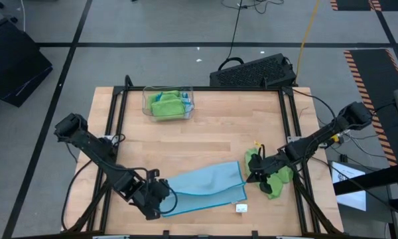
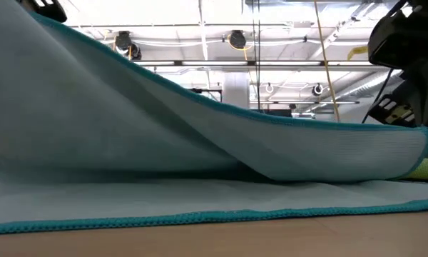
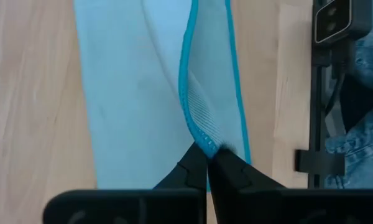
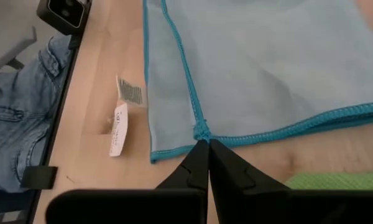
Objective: Fold microfiber towels
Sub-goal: Fold the blue microfiber cloth
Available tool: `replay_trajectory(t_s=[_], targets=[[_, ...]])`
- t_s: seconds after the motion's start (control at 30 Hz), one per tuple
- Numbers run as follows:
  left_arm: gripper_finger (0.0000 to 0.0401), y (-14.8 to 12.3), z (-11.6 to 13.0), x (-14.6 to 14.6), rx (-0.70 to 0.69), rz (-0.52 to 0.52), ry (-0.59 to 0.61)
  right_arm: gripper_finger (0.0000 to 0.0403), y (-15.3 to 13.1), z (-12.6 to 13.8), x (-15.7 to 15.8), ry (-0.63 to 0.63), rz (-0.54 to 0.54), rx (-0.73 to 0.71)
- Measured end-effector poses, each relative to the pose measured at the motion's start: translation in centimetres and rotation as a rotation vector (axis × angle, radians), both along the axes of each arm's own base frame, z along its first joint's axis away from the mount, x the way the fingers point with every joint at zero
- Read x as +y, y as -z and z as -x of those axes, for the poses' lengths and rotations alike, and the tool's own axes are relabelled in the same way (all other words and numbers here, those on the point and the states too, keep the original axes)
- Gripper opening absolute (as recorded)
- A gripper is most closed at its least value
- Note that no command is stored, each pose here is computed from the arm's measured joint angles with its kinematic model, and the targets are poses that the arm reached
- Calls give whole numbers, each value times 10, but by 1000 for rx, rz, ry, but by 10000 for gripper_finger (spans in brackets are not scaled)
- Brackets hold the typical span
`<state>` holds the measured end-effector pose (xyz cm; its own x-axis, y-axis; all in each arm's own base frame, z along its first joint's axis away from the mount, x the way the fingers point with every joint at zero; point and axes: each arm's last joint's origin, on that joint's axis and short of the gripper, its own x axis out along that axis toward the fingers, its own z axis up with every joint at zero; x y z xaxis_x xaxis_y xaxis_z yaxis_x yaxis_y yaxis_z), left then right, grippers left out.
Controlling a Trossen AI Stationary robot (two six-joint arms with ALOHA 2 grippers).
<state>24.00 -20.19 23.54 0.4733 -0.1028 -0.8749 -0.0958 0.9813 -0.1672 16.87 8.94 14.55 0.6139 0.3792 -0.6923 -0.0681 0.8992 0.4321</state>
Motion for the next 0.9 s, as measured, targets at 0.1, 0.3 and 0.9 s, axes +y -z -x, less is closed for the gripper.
replay_trajectory(t_s=[0.1,0.3,0.9], targets=[[3,-1,-1,-1,-10,6,5,0,0,1,1,3,-8,4],[5,0,0,-1,-10,-2,17,0,0,-1,2,10,-14,-6],[3,25,12,2,51,-18,-15,0,16,-8,8,-14,-53,69]])
